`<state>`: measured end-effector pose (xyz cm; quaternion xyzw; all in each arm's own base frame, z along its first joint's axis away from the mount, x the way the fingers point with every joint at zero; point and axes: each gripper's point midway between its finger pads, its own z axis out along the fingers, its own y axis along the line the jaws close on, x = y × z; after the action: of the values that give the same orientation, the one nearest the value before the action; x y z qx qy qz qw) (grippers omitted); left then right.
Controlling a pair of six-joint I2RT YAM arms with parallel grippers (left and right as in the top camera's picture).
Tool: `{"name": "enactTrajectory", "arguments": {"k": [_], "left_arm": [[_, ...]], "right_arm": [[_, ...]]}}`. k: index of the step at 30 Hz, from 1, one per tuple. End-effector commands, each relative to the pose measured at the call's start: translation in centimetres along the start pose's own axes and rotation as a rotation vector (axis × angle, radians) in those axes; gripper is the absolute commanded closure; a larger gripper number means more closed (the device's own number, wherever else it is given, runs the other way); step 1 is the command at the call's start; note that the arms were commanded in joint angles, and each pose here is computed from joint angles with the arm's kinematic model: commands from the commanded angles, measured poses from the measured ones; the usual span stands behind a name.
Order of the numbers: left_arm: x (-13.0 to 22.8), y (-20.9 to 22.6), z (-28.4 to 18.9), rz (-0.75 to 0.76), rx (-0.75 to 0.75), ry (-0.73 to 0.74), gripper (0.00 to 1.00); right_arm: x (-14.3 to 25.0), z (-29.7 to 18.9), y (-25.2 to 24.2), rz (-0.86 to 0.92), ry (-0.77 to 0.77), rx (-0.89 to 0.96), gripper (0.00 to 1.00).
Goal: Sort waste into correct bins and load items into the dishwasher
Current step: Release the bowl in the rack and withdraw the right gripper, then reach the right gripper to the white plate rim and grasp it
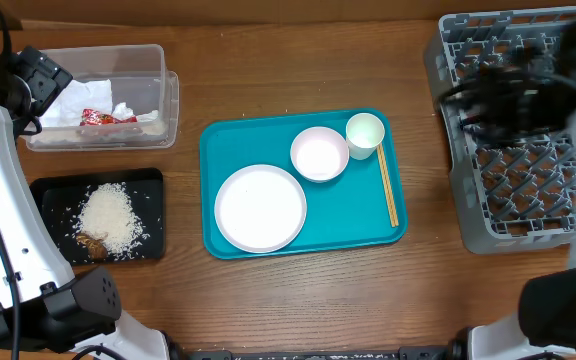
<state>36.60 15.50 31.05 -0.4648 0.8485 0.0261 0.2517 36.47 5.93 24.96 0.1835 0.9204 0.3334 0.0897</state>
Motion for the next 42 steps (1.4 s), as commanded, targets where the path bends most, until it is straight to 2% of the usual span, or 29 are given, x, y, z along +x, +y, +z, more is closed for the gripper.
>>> {"name": "enactTrajectory", "arguments": {"k": [1,5,8,11,12,13,16,18,22,25,30,37,42], "left_arm": [[0.0,-0.1,0.4,0.025,-0.011,-0.001,0.00],[0.0,-0.1,0.4,0.025,-0.011,-0.001,0.00],[0.0,-0.1,0.4,0.025,-0.011,-0.001,0.00],[0.0,-0.1,0.4,0.025,-0.011,-0.001,0.00],[0.0,-0.1,0.4,0.025,-0.011,-0.001,0.00],[0.0,-0.1,0.4,0.025,-0.011,-0.001,0.00],[0.0,-0.1,0.4,0.025,-0.011,-0.001,0.00],[0.0,-0.1,0.4,0.025,-0.011,-0.001,0.00],[0.0,-0.1,0.4,0.025,-0.011,-0.001,0.00],[0.0,-0.1,0.4,0.025,-0.011,-0.001,0.00],[0.0,-0.1,0.4,0.025,-0.011,-0.001,0.00],[0.0,-0.1,0.4,0.025,-0.011,-0.001,0.00],[0.0,-0.1,0.4,0.025,-0.011,-0.001,0.00]], "right_arm": [[3.4,2.5,1.8,-0.182,0.068,0.117,0.35],[8.7,5.8,4.1,-0.362,0.177,0.234,0.33],[13.0,8.0,6.0,-0.517,0.243,0.287,0.27],[16.3,9.9,7.1,-0.577,0.241,0.368,0.23],[16.9,10.5,7.2,-0.564,0.196,0.429,0.20],[17.1,10.8,7.1,-0.541,0.145,0.484,0.00],[17.7,11.8,7.0,-0.472,-0.003,0.608,0.00],[18.5,12.6,7.0,-0.458,-0.037,0.640,0.00],[19.7,15.2,6.5,-0.433,-0.029,0.673,0.01],[19.7,17.4,5.6,-0.429,-0.021,0.692,0.11],[19.8,19.8,3.4,-0.383,-0.007,0.735,0.21],[19.5,22.0,0.2,-0.357,0.004,0.772,0.24],[19.9,24.7,-1.7,-0.318,0.038,0.708,0.30]]}}
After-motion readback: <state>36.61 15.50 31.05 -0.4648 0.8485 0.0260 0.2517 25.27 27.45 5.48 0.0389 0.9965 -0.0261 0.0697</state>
